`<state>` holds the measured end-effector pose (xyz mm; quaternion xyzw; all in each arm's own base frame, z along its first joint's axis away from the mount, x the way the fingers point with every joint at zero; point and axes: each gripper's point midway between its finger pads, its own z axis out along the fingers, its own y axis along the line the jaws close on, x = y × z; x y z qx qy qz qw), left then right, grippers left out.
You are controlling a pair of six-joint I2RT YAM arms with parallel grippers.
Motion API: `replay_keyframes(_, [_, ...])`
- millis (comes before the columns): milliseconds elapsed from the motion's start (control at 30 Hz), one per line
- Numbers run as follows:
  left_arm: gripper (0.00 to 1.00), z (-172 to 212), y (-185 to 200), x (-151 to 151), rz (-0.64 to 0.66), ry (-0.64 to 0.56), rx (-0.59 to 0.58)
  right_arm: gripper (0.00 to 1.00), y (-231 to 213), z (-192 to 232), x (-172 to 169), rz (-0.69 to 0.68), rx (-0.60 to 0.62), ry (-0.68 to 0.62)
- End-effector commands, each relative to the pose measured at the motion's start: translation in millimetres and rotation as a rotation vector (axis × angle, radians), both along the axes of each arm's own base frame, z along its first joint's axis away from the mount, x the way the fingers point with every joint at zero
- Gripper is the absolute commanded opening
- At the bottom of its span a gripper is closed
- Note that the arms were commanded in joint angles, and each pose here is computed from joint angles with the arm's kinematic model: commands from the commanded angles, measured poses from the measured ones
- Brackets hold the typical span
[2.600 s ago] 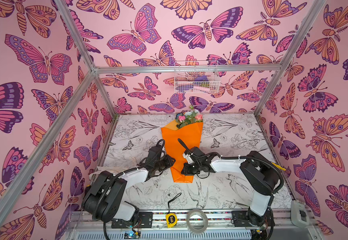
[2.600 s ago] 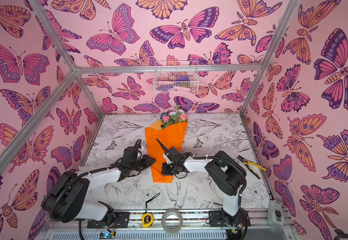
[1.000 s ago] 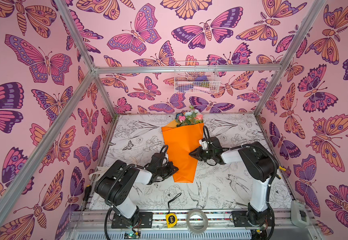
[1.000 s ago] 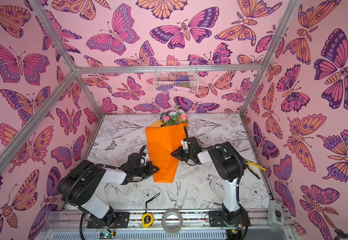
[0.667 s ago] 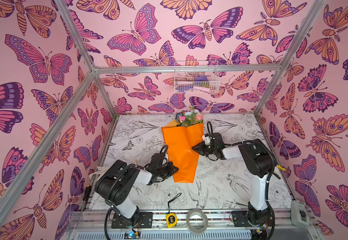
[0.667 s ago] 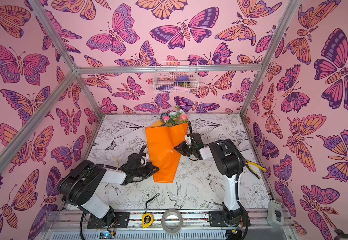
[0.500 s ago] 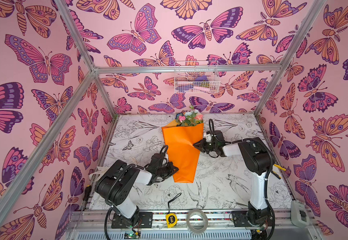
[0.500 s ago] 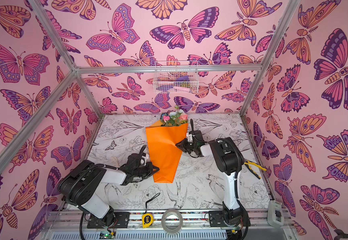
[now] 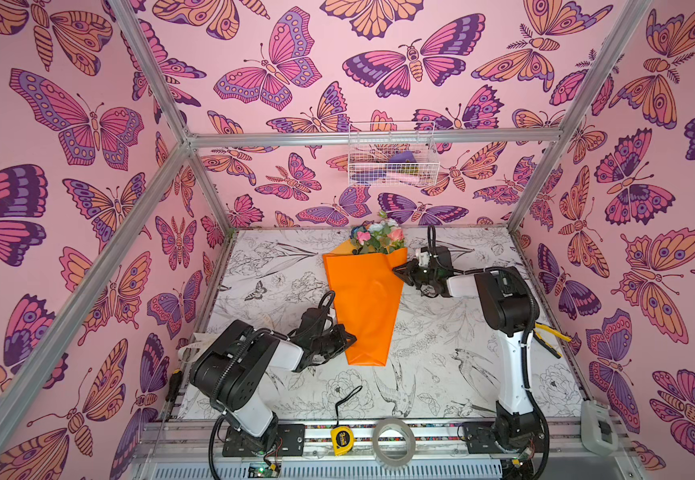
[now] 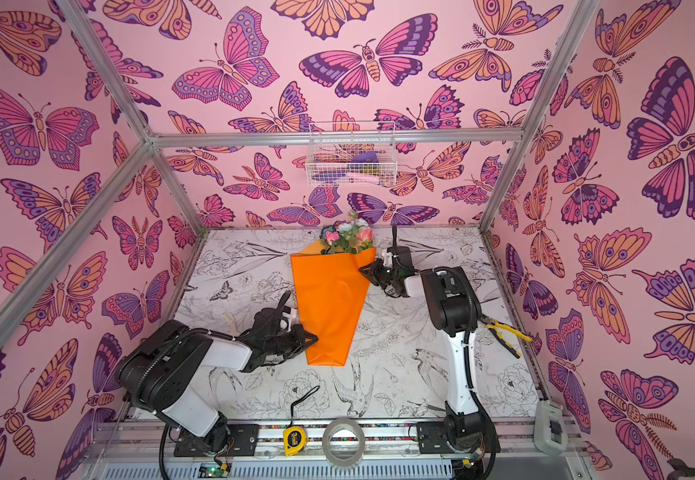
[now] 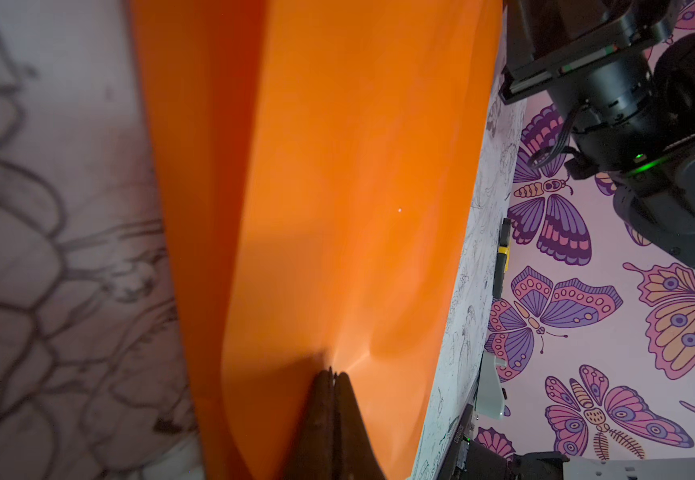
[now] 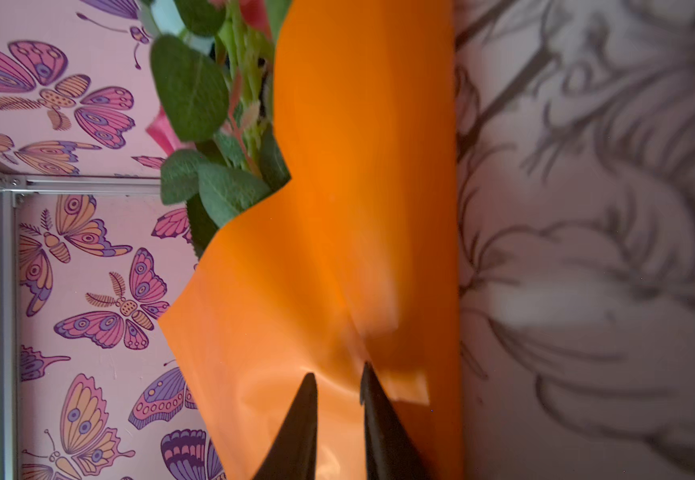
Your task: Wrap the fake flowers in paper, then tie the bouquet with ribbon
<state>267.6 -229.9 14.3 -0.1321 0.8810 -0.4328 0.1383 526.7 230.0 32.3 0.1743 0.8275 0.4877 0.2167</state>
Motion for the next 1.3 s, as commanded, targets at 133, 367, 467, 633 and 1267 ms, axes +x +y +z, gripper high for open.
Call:
replay_keyframes(133, [0.00, -51.6, 25.8, -42.5, 0.018, 0.220, 0.132, 0.23, -41.2, -41.7, 38.6, -0.144, -0.003, 0.114])
replay_keyframes(367, [0.00, -51.2, 24.7, -42.4, 0.018, 0.222, 0.127, 0.23, -51.2, -43.6, 65.6, -0.183, -0.013, 0.124])
replay_keyframes(467, [0.00, -50.8, 24.5, -41.8, 0.018, 0.220, 0.126, 0.23, -55.3, -45.4, 73.7, -0.192, -0.047, 0.130])
replay_keyframes(633, [0.00, -49.3, 23.4, -42.0, 0.012, 0.219, 0.120, 0.23, -61.5, -47.2, 86.5, -0.190, -0.121, 0.149])
replay_keyframes(1267, [0.00, -25.8, 16.5, -30.5, 0.001, 0.143, 0.082, 0.23, -73.5, 89.0, 53.4, -0.074, -0.208, -0.036])
